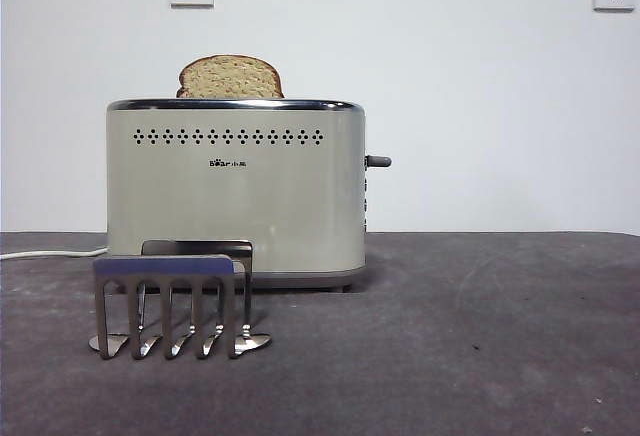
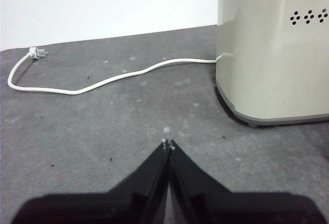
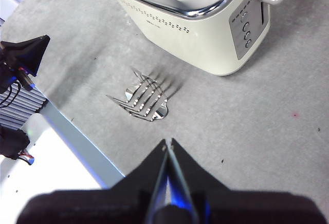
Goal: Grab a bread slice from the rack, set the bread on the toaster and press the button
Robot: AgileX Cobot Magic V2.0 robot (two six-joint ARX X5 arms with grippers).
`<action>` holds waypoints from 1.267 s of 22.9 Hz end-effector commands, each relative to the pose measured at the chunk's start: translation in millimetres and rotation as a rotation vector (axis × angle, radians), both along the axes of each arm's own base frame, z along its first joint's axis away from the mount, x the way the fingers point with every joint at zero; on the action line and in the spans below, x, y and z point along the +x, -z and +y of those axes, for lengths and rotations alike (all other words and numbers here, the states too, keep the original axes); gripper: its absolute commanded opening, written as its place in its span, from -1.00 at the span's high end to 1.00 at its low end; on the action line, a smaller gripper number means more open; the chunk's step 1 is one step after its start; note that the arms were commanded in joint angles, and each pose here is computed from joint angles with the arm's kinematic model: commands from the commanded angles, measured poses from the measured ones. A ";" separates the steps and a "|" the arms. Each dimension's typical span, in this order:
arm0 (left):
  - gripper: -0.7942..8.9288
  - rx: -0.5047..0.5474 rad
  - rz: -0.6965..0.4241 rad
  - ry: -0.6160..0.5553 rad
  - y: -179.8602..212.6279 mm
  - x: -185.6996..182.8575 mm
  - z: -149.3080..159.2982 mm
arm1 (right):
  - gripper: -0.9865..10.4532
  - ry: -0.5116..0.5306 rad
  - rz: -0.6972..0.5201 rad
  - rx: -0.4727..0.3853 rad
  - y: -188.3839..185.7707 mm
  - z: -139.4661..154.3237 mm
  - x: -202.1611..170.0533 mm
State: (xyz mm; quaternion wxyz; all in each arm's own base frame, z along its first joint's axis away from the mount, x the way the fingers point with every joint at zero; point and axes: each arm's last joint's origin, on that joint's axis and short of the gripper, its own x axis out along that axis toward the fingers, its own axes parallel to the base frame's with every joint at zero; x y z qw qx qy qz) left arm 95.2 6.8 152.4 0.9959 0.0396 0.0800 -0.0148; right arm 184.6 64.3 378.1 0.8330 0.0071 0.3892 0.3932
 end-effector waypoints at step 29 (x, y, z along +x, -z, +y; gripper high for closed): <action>0.84 -0.011 0.010 -0.007 4.6 0.5 0.4 | 0.83 0.359 -0.686 0.014 35.3 -62.3 -65.9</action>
